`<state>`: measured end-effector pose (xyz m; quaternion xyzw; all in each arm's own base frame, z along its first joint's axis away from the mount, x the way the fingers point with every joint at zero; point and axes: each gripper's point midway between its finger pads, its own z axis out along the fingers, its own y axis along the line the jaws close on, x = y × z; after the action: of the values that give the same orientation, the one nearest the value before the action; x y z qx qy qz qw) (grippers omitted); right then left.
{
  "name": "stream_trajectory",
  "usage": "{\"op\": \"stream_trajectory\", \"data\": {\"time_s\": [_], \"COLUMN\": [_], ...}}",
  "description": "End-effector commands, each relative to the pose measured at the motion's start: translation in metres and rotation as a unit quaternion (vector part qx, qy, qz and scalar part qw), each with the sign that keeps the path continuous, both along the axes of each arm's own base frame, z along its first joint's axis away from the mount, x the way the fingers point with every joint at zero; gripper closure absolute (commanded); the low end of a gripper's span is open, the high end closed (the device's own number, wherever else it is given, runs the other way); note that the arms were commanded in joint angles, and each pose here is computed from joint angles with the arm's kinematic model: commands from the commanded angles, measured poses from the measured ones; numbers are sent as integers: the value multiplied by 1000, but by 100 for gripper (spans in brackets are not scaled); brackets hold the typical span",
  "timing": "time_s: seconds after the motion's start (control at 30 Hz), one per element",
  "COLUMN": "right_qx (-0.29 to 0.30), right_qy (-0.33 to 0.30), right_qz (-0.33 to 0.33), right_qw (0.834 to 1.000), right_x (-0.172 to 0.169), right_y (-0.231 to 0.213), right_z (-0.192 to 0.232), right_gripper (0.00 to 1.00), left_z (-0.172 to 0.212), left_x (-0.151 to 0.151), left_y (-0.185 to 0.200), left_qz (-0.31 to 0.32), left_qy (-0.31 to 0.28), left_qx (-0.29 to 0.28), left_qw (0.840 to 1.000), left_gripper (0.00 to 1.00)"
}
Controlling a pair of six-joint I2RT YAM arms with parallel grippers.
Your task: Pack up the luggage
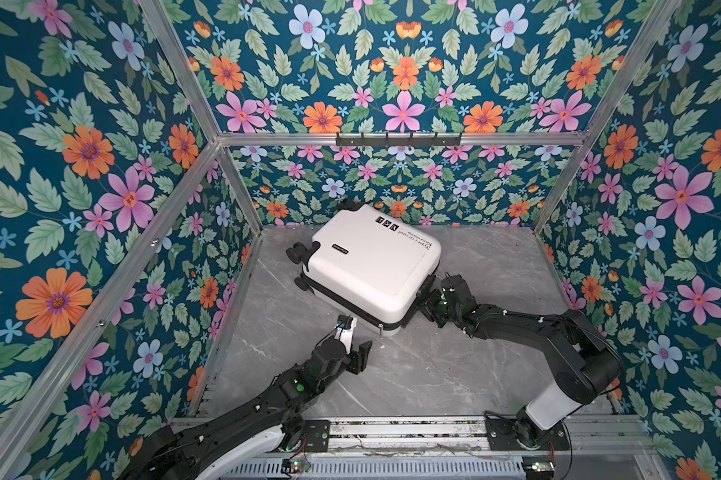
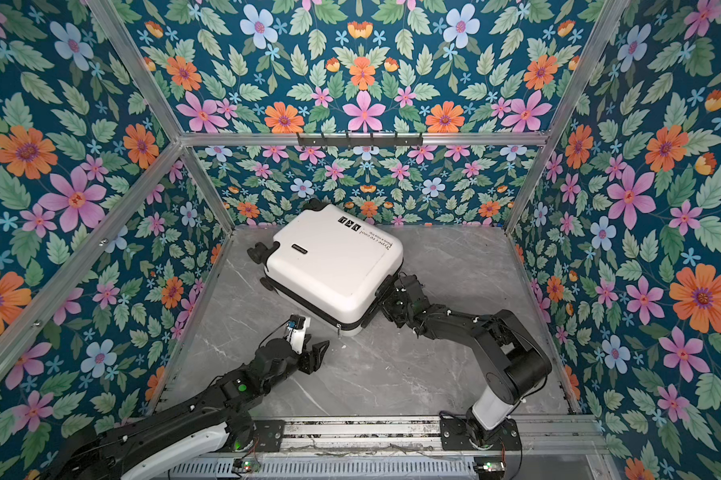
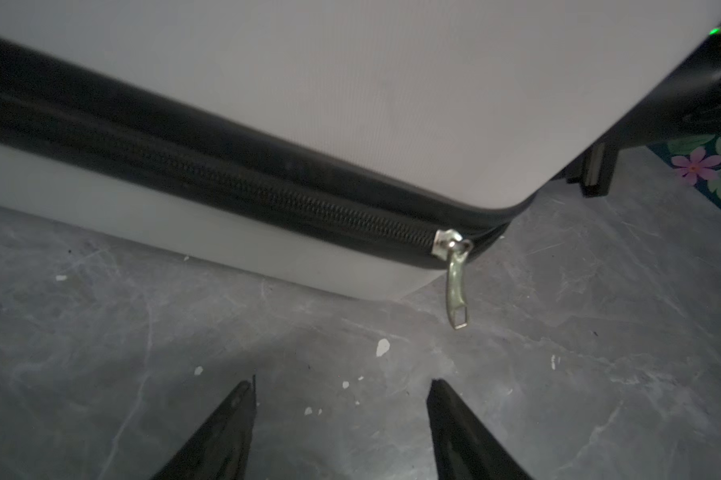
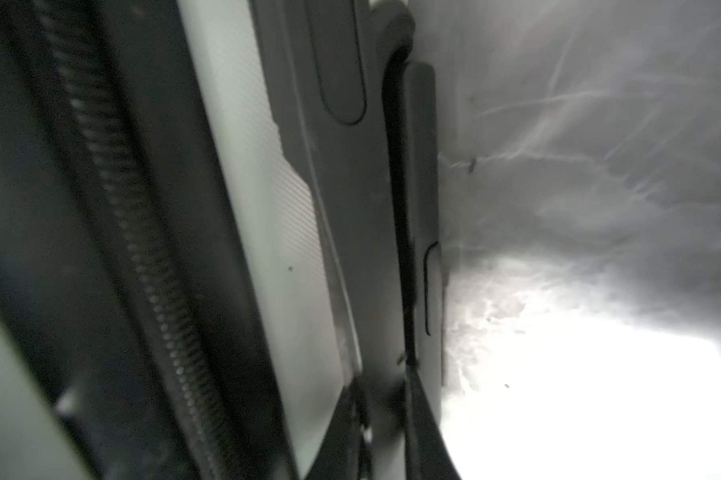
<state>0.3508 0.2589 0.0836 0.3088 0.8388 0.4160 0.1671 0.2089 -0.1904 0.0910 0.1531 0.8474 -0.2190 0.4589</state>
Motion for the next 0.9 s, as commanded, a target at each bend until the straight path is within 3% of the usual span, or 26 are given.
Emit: {"op": "stream_trajectory", "data": {"time_s": [0.0, 0.33, 0.5, 0.73, 0.87], "right_qx": [48, 31, 25, 17, 14], "right_qy": [-58, -47, -45, -47, -43], "right_qz": [21, 23, 23, 23, 23], "right_qw": [997, 998, 998, 998, 999], "right_x": [10, 1, 0, 1, 0], "right_y": [16, 9, 7, 6, 5], "right_z": [36, 29, 28, 32, 29], "right_gripper": [100, 100, 100, 100, 100], "left_z": [13, 24, 38, 29, 25], "left_x": [2, 24, 33, 13, 12], "left_y": [-17, -35, -50, -65, -64], "left_qz": [-32, -48, -87, -156, -162], "left_qy": [-32, -72, -77, -36, -34], "left_qx": [-38, -86, -116, -103, -87], "left_qw": [998, 993, 986, 982, 982], "left_gripper": [30, 27, 28, 29, 29]}}
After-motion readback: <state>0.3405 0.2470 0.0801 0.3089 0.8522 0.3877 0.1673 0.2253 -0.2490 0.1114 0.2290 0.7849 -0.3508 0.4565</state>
